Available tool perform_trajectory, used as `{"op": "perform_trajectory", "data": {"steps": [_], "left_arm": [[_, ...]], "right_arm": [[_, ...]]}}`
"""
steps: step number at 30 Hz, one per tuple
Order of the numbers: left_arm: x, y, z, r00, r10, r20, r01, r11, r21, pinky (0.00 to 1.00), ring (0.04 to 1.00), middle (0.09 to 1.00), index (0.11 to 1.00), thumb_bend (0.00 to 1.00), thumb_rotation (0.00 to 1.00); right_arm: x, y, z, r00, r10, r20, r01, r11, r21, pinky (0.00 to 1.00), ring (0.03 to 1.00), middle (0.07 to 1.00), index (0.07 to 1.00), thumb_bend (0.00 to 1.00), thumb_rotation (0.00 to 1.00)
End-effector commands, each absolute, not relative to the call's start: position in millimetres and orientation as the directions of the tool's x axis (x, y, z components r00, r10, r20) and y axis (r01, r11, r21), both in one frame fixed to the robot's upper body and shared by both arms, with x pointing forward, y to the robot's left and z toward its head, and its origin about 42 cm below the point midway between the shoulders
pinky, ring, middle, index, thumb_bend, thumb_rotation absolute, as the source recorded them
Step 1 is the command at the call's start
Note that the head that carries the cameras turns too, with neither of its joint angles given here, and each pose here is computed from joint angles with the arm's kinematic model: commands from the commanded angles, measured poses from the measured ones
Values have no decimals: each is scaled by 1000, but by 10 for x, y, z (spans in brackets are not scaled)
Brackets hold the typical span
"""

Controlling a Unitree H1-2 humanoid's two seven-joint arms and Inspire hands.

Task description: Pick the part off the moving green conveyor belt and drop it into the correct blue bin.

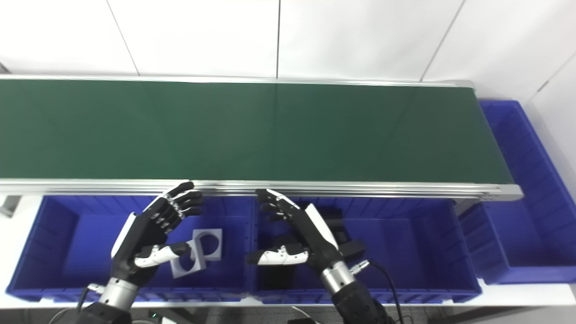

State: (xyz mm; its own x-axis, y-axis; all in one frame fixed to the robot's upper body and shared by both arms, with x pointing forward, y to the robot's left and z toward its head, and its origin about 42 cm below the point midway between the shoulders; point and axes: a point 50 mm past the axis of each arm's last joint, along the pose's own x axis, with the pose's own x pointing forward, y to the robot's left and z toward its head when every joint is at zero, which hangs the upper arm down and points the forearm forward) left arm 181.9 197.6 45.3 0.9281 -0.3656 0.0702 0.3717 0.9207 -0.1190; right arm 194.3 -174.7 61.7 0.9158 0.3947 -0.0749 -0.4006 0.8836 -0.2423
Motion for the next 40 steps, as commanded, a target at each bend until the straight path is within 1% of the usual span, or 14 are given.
{"op": "perform_trajectory", "data": {"steps": [1, 5, 6, 8, 14, 17, 22, 25, 40], "left_arm": [[1817, 1983, 501, 923, -369, 111, 379, 921, -89, 745, 778, 785, 825, 952, 384], [1787, 1982, 475, 923, -375, 91, 382, 920, -87, 759, 795, 801, 834, 955, 373], [1780, 1984, 466, 921, -380, 85, 387, 918, -87, 788, 821, 820, 840, 948, 366], [1771, 1987, 450, 919, -387, 76, 393, 915, -86, 814, 847, 839, 850, 942, 355], [1780, 1939, 404, 915, -396, 72, 401, 913, -72, 793, 850, 854, 861, 940, 338], [1803, 1897, 384, 916, -395, 64, 400, 912, -91, 804, 852, 851, 859, 956, 305], [1857, 1836, 366, 918, -392, 63, 397, 913, -91, 795, 840, 841, 857, 961, 293], [1879, 1836, 359, 916, -396, 63, 400, 913, -83, 781, 839, 842, 857, 951, 293], [1958, 1886, 321, 911, -409, 50, 411, 911, -38, 784, 837, 849, 872, 949, 317]], "right_arm": [[1984, -1752, 688, 914, 406, 16, -390, 889, -239, 769, 830, 859, 882, 939, 404], [1980, -1795, 606, 913, 409, 12, -394, 887, -241, 771, 833, 864, 894, 917, 434], [1977, -1807, 591, 913, 408, 14, -393, 887, -243, 774, 837, 867, 896, 900, 447], [1969, -1819, 572, 915, 404, 22, -387, 890, -241, 778, 839, 868, 897, 868, 454], [1952, -1791, 526, 927, 370, 69, -347, 911, -222, 762, 824, 852, 883, 831, 506], [1940, -1775, 511, 931, 354, 85, -328, 918, -221, 753, 820, 854, 877, 817, 478], [1929, -1753, 508, 935, 339, 101, -311, 924, -221, 748, 822, 863, 873, 805, 461], [1929, -1739, 510, 935, 335, 112, -306, 927, -218, 746, 821, 862, 872, 803, 456], [1938, -1646, 490, 939, 325, 115, -293, 928, -230, 725, 807, 847, 855, 803, 404]]}}
